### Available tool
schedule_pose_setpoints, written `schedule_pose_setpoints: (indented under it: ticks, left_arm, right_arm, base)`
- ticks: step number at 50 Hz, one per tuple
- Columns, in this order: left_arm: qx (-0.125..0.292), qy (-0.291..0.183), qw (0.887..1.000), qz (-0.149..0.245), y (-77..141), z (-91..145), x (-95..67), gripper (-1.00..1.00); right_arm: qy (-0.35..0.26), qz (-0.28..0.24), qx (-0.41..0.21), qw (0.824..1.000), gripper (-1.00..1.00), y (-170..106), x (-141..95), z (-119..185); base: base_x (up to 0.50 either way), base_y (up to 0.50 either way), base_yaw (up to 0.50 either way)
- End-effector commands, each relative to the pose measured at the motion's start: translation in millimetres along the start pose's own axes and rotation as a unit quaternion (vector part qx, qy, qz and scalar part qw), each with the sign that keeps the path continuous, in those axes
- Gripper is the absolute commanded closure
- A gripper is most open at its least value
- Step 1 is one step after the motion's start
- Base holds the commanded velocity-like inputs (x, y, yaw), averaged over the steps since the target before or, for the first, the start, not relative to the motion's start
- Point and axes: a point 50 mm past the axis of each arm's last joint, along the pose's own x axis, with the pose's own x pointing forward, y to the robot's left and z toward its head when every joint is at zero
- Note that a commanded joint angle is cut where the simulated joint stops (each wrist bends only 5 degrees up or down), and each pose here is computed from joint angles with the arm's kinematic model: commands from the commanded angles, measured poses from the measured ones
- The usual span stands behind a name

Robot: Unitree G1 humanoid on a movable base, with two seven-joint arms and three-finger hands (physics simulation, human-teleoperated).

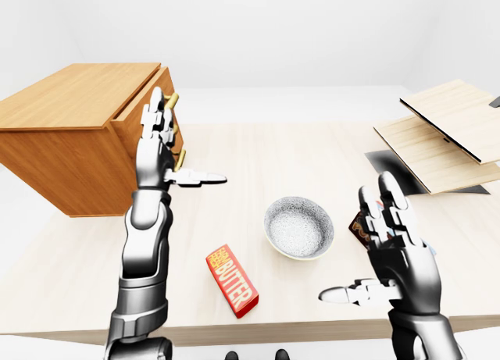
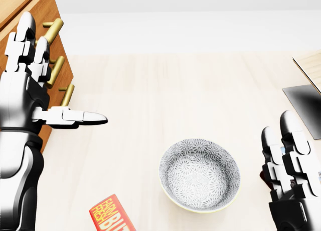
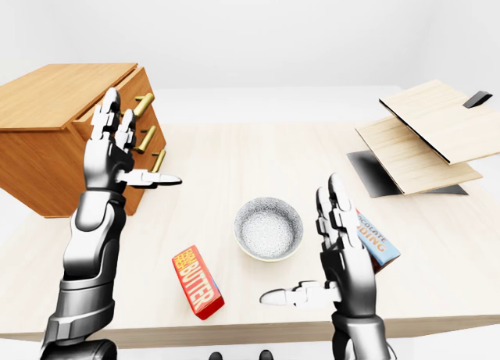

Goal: Close the top drawer of the cabinet and put the bowl on top of it.

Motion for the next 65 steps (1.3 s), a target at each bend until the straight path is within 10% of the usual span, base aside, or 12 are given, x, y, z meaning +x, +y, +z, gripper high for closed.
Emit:
schedule_pose_setpoints:
  ticks: [1,65]
  left_arm:
    - [-0.004,0.021,1.000,0.012,9.2,-7.8,17.7,-1.00]
    - [-0.006,0.167,0.985,0.050,37.9,-67.8,30.9,-1.00]
  right_arm:
    - [-0.005,0.001,0.002,1.000,-1.00,-1.0,-3.3,4.4]
    - [-0.003,0.006,-0.003,1.000,-1.00,3.5,-3.8,1.3]
  base:
    - [0.00,0.00,0.00]
    - [0.00,0.00,0.00]
